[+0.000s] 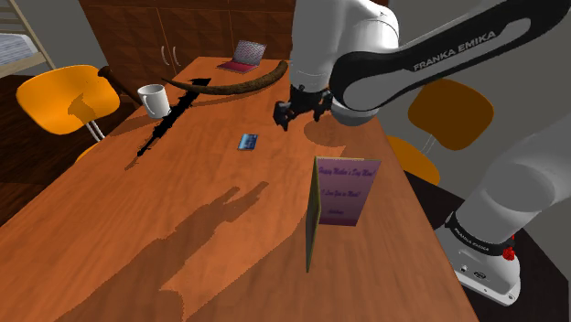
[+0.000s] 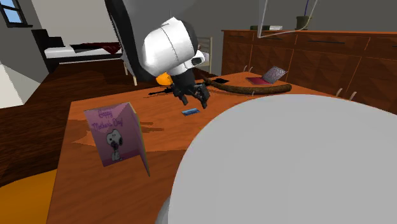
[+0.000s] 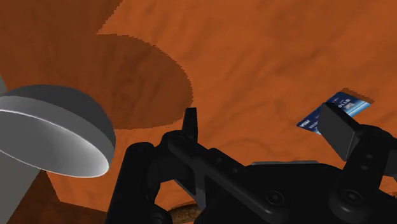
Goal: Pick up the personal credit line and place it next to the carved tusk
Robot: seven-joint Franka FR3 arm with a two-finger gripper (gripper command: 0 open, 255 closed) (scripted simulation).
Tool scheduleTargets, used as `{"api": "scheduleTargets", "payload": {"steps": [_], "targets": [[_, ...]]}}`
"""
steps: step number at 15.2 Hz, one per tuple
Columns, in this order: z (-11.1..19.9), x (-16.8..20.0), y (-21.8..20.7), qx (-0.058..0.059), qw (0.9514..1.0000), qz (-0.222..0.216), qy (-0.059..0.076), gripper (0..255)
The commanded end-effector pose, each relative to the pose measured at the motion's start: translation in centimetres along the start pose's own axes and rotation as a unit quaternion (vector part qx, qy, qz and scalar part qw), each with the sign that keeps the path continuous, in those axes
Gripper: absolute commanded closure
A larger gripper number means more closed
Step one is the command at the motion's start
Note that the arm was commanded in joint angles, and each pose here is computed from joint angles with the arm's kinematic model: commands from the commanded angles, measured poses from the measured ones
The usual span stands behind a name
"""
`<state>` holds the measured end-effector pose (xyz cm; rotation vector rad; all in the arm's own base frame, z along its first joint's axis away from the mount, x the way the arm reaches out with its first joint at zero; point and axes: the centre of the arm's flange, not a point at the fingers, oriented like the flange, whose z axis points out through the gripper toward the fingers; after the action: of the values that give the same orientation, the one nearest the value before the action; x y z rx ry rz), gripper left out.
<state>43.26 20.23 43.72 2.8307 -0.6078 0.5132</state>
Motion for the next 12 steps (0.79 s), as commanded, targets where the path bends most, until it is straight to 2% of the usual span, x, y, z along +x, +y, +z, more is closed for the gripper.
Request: {"api": "scheduleTargets", "payload": {"steps": [1,7,12], "targets": [[1.4,0.7,-2.2,-0.004,0.9995,0.031,0.012,0],[5.7,3.5,-8.4,-0.021,0.9927,0.11,0.045,0],[9.3,6.7,-13.1,-0.036,0.9812,0.175,0.072,0]]}}
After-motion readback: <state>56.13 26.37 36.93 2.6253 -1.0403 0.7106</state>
